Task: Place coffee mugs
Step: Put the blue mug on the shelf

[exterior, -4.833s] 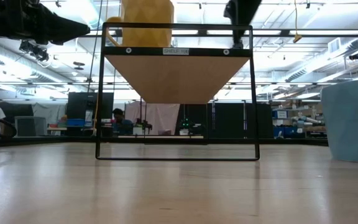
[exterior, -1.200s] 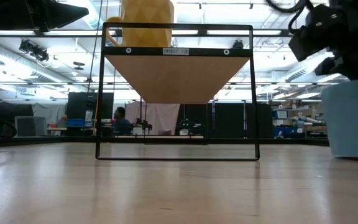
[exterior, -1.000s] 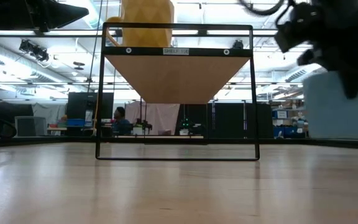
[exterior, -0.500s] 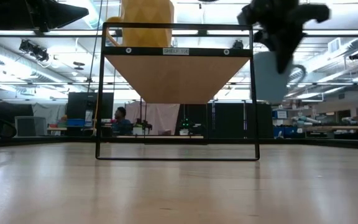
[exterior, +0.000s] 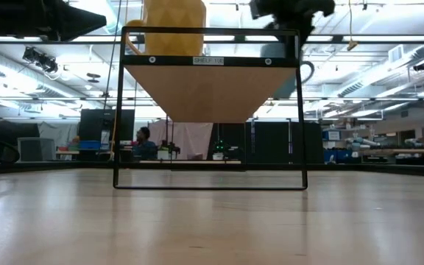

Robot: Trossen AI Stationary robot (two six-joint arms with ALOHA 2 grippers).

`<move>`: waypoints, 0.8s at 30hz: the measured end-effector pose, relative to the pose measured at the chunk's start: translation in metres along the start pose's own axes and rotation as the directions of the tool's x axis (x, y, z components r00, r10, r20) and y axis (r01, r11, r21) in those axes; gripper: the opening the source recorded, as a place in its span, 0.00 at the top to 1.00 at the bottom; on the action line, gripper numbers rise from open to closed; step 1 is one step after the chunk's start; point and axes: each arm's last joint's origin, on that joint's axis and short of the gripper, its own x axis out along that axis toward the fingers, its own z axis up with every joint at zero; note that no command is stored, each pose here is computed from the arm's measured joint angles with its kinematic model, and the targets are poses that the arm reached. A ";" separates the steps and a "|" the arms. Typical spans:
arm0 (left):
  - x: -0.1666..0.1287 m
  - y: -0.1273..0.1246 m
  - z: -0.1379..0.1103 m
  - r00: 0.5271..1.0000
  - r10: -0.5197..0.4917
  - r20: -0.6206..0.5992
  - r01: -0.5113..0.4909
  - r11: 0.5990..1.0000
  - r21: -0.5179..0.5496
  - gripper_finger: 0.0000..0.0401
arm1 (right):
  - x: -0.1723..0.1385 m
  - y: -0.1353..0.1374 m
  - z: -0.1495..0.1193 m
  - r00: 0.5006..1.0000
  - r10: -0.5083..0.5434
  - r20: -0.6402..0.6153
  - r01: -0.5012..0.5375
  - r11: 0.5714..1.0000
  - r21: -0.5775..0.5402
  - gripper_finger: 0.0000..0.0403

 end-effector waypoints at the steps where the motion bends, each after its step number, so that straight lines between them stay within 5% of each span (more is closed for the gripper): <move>1: 0.000 0.000 0.000 1.000 0.009 -0.004 -0.009 1.000 -0.008 0.72 | -0.001 -0.003 0.004 1.000 0.000 -0.003 0.000 1.000 -0.016 0.90; 24: 0.000 -0.004 -0.002 0.996 -0.090 0.003 0.090 0.986 -0.139 0.72 | 0.020 -0.048 0.057 0.995 0.058 0.085 -0.045 0.989 -0.144 0.90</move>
